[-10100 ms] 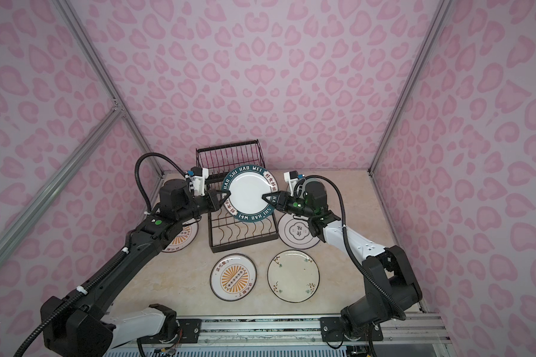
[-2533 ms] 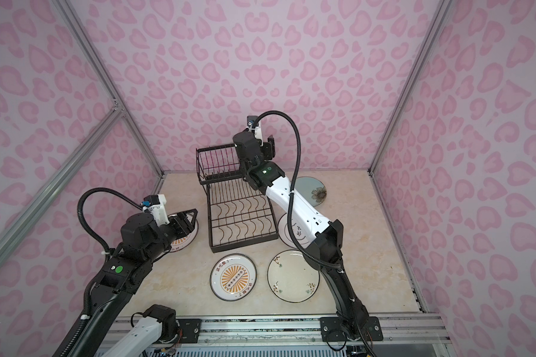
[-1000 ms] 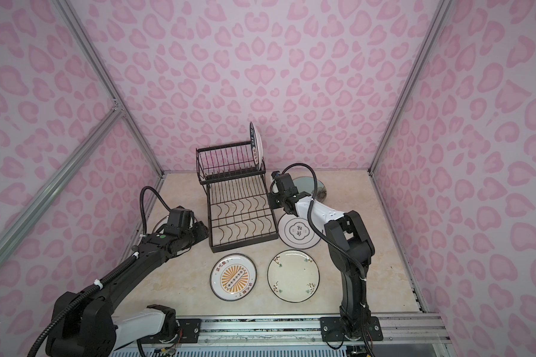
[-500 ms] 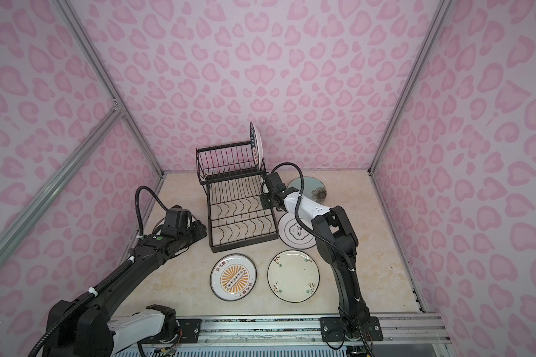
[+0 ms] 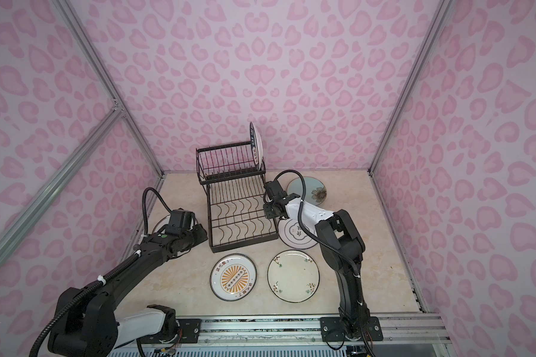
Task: Load plates into a dish rack
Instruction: Rotate the dish rack at the top-left of the table.
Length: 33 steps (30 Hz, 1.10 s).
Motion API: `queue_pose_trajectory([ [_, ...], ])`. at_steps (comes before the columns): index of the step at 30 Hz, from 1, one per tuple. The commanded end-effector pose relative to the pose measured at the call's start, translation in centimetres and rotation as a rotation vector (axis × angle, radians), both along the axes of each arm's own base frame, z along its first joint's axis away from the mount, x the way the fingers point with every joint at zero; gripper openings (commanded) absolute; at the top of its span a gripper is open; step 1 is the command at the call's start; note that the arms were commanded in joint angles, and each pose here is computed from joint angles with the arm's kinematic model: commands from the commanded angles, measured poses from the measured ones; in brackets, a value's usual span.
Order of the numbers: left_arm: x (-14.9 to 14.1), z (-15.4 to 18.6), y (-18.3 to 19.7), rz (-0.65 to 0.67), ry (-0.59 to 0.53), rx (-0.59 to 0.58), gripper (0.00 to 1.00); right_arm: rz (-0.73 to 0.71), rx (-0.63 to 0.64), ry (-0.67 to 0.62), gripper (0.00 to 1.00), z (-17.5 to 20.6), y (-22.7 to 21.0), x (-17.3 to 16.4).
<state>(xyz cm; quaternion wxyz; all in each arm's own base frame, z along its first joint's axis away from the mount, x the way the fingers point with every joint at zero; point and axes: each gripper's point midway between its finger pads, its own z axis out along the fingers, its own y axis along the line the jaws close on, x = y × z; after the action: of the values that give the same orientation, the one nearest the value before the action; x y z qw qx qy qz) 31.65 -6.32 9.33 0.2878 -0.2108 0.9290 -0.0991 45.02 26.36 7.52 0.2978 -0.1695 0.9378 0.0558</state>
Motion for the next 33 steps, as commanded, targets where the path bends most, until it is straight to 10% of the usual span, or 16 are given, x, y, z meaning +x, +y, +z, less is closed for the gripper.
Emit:
queue_pose_trajectory([
  [1, 1.2, 0.4, -0.5, -0.032, -0.03, 0.001, 0.55, -0.008, -0.014, 0.006, 0.32, -0.1, -0.5, -0.4],
  [33, 4.5, -1.5, -1.3, -0.06, 0.005, 0.03, 0.22, 0.044, -0.011, 0.054, 0.08, -1.8, 0.0, -1.4],
])
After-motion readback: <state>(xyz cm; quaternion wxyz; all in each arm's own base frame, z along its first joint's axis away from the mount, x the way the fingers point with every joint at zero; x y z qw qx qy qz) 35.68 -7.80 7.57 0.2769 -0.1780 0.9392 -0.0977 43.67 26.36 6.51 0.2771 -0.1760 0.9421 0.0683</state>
